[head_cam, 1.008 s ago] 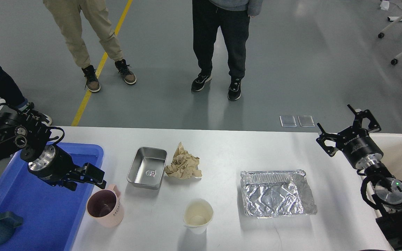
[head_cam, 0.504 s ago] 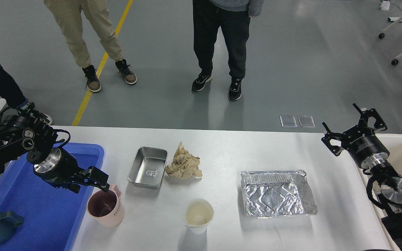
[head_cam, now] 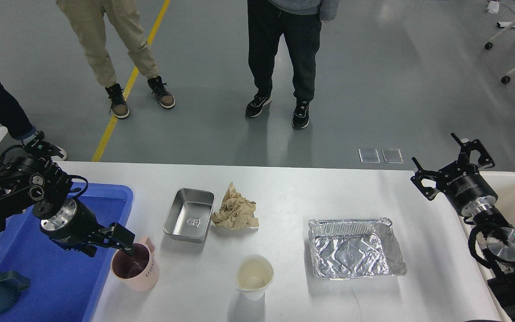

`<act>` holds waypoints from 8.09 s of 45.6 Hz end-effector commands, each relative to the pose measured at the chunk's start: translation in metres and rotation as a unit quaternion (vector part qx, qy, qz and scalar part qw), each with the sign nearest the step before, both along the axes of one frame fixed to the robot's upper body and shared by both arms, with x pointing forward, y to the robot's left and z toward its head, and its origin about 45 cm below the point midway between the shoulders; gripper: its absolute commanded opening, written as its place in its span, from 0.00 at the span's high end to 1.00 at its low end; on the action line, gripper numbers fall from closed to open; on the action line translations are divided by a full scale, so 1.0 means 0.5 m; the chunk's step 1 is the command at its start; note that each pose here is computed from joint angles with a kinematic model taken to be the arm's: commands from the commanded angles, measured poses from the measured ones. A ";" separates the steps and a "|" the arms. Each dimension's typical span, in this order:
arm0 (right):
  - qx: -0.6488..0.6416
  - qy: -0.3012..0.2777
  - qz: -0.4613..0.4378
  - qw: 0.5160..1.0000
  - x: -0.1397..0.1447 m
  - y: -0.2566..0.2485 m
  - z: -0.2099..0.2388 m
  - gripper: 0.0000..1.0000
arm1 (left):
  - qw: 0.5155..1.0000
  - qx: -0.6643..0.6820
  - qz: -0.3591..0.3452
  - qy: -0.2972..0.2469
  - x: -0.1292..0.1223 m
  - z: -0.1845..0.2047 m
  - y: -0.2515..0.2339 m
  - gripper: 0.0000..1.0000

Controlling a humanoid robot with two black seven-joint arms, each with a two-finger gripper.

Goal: Tidy desktop
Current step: 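Grasp the pink mug with the left gripper, then lift the pink mug with the left gripper over the blue bin, then lower the pink mug into the blue bin and open the left gripper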

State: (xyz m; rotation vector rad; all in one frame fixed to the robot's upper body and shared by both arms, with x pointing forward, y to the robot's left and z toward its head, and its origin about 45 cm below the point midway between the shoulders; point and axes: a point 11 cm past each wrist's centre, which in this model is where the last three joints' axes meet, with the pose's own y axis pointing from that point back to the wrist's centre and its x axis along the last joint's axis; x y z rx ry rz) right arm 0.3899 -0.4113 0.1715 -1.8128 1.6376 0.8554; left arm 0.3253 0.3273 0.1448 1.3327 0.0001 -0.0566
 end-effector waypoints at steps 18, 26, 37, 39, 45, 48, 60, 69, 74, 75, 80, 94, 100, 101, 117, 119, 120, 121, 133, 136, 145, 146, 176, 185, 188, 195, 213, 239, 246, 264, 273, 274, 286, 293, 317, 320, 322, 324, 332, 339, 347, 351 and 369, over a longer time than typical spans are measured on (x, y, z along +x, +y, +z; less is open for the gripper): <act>-0.001 0.001 0.001 1.000 -0.002 0.000 -0.002 0.00 | 1.000 0.008 -0.015 0.012 -0.012 -0.030 -0.018 0.00; -0.001 0.002 0.000 1.000 -0.003 -0.002 -0.003 0.00 | 1.000 0.017 -0.009 0.010 -0.006 -0.033 -0.012 0.00; -0.001 0.006 0.000 1.000 -0.008 -0.002 -0.009 0.00 | 1.000 0.026 -0.009 0.012 -0.003 -0.043 -0.016 0.01; -0.001 0.005 0.000 1.000 -0.008 -0.002 -0.009 0.00 | 1.000 0.025 -0.011 0.012 -0.002 -0.045 -0.022 0.01; -0.002 0.005 0.000 1.000 -0.008 -0.003 -0.008 0.00 | 0.999 0.025 -0.009 0.019 -0.010 -0.056 -0.022 0.02; -0.001 0.005 0.000 1.000 -0.008 -0.002 -0.009 0.00 | 0.999 0.025 -0.009 0.021 -0.012 -0.061 -0.023 0.02; -0.002 0.008 -0.001 1.000 -0.013 -0.005 -0.014 0.00 | 0.999 0.030 -0.012 0.022 -0.012 -0.071 -0.027 0.05; -0.001 0.010 0.000 1.000 -0.016 -0.004 -0.018 0.00 | 0.999 0.030 -0.015 0.023 -0.011 -0.075 -0.034 0.25; -0.001 0.010 0.000 1.000 -0.015 -0.004 -0.018 0.00 | 0.998 0.056 -0.012 0.022 -0.009 -0.076 -0.022 0.66; -0.001 0.010 0.000 1.000 -0.016 -0.004 -0.018 0.00 | 0.998 0.057 -0.012 0.021 -0.008 -0.075 -0.021 0.66; -0.001 0.011 -0.001 1.000 -0.017 -0.004 -0.019 0.00 | 0.998 0.064 -0.014 0.022 -0.008 -0.079 -0.022 0.70; 0.000 0.014 -0.001 1.000 -0.021 -0.003 -0.026 0.00 | 0.997 0.071 -0.021 0.029 -0.018 -0.095 -0.031 1.00; -0.001 0.015 -0.001 1.000 -0.023 -0.005 -0.027 0.00 | 0.996 0.078 -0.020 0.029 -0.016 -0.095 -0.032 1.00; -0.001 0.015 -0.001 1.000 -0.023 -0.006 -0.026 0.00 | 0.996 0.078 -0.020 0.028 -0.015 -0.094 -0.032 1.00; -0.001 0.015 -0.001 1.000 -0.023 -0.006 -0.026 0.00 | 0.998 0.056 -0.001 0.017 0.006 -0.071 -0.041 1.00; -0.001 0.015 -0.001 1.000 -0.023 -0.006 -0.026 0.00 | 0.999 0.049 0.004 0.017 0.007 -0.068 -0.042 1.00; -0.001 0.015 -0.001 1.000 -0.023 -0.006 -0.026 0.00 | 0.999 0.046 0.007 0.016 0.009 -0.065 -0.042 1.00; -0.001 0.015 -0.001 1.000 -0.023 -0.006 -0.026 0.00 | 0.999 0.043 0.009 0.015 0.012 -0.062 -0.043 1.00; -0.002 0.015 -0.002 1.000 -0.024 -0.008 -0.027 0.00 | 0.999 0.020 0.040 -0.009 0.052 -0.005 -0.031 1.00; -0.003 0.017 -0.002 1.000 -0.026 -0.010 -0.029 0.00 | 0.999 0.009 0.047 -0.018 0.067 0.015 -0.037 1.00; -0.006 0.016 -0.004 1.000 -0.026 -0.016 -0.026 0.00 | 0.993 -0.038 0.097 -0.057 0.115 0.104 -0.015 1.00; -0.006 0.016 -0.004 1.000 -0.026 -0.016 -0.026 0.00 | 0.992 -0.044 0.103 -0.064 0.122 0.117 -0.013 1.00; -0.025 0.010 -0.004 1.000 -0.032 -0.044 -0.007 0.00 | 0.896 -0.285 0.293 -0.177 0.195 0.378 0.112 1.00; -0.025 0.005 -0.001 1.000 -0.028 -0.039 0.001 0.00 | 0.897 -0.272 0.303 -0.172 0.186 0.363 0.131 1.00; -0.025 0.002 0.000 1.000 -0.026 -0.036 0.006 0.00 | 0.901 -0.261 0.303 -0.166 0.182 0.354 0.133 1.00; -0.025 -0.002 0.002 1.000 -0.021 -0.031 0.013 0.00 | 0.918 -0.169 0.329 -0.140 0.130 0.302 0.214 1.00; -0.021 -0.013 0.005 1.000 -0.004 -0.020 0.030 0.00 | 0.947 0.032 0.290 -0.136 0.083 0.269 0.312 1.00; -0.027 -0.019 0.004 0.999 0.004 -0.027 0.046 0.00 | 0.987 0.124 0.083 -0.051 0.081 0.090 0.112 1.00; -0.027 -0.021 0.004 0.999 0.006 -0.027 0.048 0.00 | 0.987 0.142 0.062 -0.049 0.081 0.097 0.108 1.00; -0.027 -0.021 0.004 0.999 0.008 -0.025 0.050 0.00 | 0.982 0.177 0.055 -0.043 0.037 0.128 0.164 1.00; -0.028 -0.021 0.004 0.999 0.007 -0.026 0.049 0.00 | 0.980 0.195 0.027 -0.017 -0.014 0.101 0.174 1.00; -0.029 -0.020 0.004 0.999 0.007 -0.026 0.049 0.00 | 0.980 0.195 0.026 -0.011 -0.021 0.094 0.175 1.00; -0.035 -0.016 0.006 0.999 0.003 -0.026 0.042 0.00 | 0.979 0.201 0.006 0.023 -0.073 0.045 0.178 1.00; -0.035 -0.015 0.006 0.999 0.002 -0.026 0.041 0.00 | 0.979 0.201 0.009 0.034 -0.088 0.033 0.184 1.00; -0.035 -0.009 0.000 0.999 0.003 -0.028 0.040 0.00 | 0.978 0.204 0.014 0.048 -0.112 0.012 0.198 1.00; -0.035 -0.009 0.001 0.999 0.003 -0.028 0.038 0.00 | 0.978 0.204 0.014 0.047 -0.112 0.013 0.198 1.00; -0.035 -0.008 0.001 0.999 0.002 -0.028 0.037 0.00 | 0.978 0.204 0.015 0.047 -0.111 0.014 0.199 1.00; -0.034 -0.008 0.001 0.999 0.002 -0.026 0.037 0.00 | 0.978 0.205 0.017 0.046 -0.110 0.014 0.201 1.00; -0.032 -0.008 0.002 0.999 0.002 -0.024 0.035 0.00 | 0.978 0.205 0.018 0.047 -0.111 0.013 0.202 1.00; -0.032 -0.008 0.002 0.999 0.001 -0.024 0.034 0.00 | 0.978 0.200 0.021 0.057 -0.126 -0.003 0.202 1.00; -0.032 -0.007 0.002 0.999 0.000 -0.023 0.032 0.00 | 0.977 0.201 0.029 0.064 -0.133 -0.016 0.208 1.00; -0.031 -0.007 0.003 0.999 0.000 -0.022 0.031 0.00 | 0.977 0.201 0.032 0.061 -0.127 -0.016 0.208 1.00; -0.030 -0.008 0.003 1.000 0.001 -0.021 0.031 0.00 | 0.978 0.198 0.048 0.048 -0.095 -0.023 0.201 1.00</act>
